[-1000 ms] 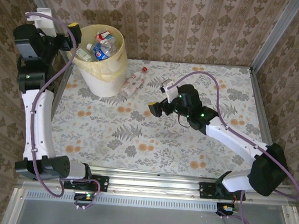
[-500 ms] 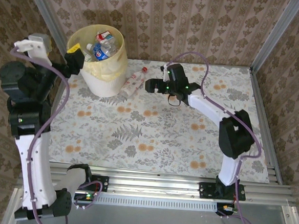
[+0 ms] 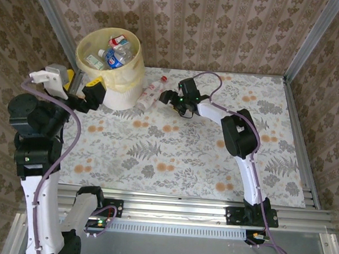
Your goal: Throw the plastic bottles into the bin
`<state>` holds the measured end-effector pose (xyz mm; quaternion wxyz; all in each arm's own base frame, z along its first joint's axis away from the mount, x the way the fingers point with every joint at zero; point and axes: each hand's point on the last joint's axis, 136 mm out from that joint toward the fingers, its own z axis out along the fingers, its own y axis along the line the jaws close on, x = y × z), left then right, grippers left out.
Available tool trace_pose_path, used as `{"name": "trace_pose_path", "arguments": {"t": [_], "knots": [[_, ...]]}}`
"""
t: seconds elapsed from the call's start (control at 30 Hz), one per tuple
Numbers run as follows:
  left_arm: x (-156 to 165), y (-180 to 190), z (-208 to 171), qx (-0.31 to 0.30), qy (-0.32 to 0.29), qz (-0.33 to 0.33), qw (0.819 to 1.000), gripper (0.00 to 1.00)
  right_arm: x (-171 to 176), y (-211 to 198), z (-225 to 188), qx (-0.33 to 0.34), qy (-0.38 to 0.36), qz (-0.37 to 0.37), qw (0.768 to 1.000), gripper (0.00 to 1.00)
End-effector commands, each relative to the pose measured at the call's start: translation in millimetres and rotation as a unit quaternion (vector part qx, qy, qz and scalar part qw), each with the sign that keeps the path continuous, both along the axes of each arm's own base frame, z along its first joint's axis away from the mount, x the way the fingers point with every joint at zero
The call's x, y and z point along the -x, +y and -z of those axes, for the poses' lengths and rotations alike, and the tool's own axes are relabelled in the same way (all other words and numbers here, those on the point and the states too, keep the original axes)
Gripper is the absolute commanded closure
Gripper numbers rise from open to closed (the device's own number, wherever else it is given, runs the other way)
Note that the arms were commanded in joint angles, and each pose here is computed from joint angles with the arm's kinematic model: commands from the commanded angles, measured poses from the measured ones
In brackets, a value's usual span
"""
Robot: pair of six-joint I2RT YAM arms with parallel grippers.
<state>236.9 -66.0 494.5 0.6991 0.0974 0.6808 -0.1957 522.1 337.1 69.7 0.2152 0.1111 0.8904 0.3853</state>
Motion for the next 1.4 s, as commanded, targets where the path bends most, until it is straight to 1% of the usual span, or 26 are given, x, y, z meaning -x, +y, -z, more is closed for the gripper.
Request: {"name": "trace_pose_path", "arguments": {"t": [0.0, 0.23, 0.33, 0.6, 0.77, 0.9, 1.13, 1.37], "knots": [[9, -4, 7, 0.008, 0.016, 0.011, 1.000, 0.00, -18, 13, -4, -0.046, 0.006, 0.023, 0.999, 0.16], [11, 2, 14, 0.003, 0.023, -0.009, 1.000, 0.00, -39, 35, 17, -0.097, 0.013, 0.040, 0.994, 0.24], [10, 3, 16, 0.002, 0.026, -0.013, 1.000, 0.00, -46, 47, 19, -0.113, 0.016, 0.038, 0.993, 0.26], [8, 7, 21, -0.005, 0.033, -0.026, 0.999, 0.00, -52, 73, 41, -0.140, 0.050, 0.039, 0.988, 0.29], [8, 8, 22, -0.008, 0.033, -0.030, 0.999, 0.00, -53, 84, 49, -0.152, 0.062, 0.044, 0.985, 0.35], [8, 8, 24, -0.006, 0.036, -0.030, 0.999, 0.00, -57, 90, 44, -0.173, 0.059, 0.045, 0.982, 0.44], [8, 8, 25, 0.000, 0.038, -0.029, 0.999, 0.00, -53, 102, 27, -0.184, 0.042, 0.013, 0.982, 0.61], [4, 7, 34, 0.016, 0.050, -0.025, 0.998, 0.00, -48, 105, 9, -0.197, 0.026, -0.001, 0.980, 0.73]]}}
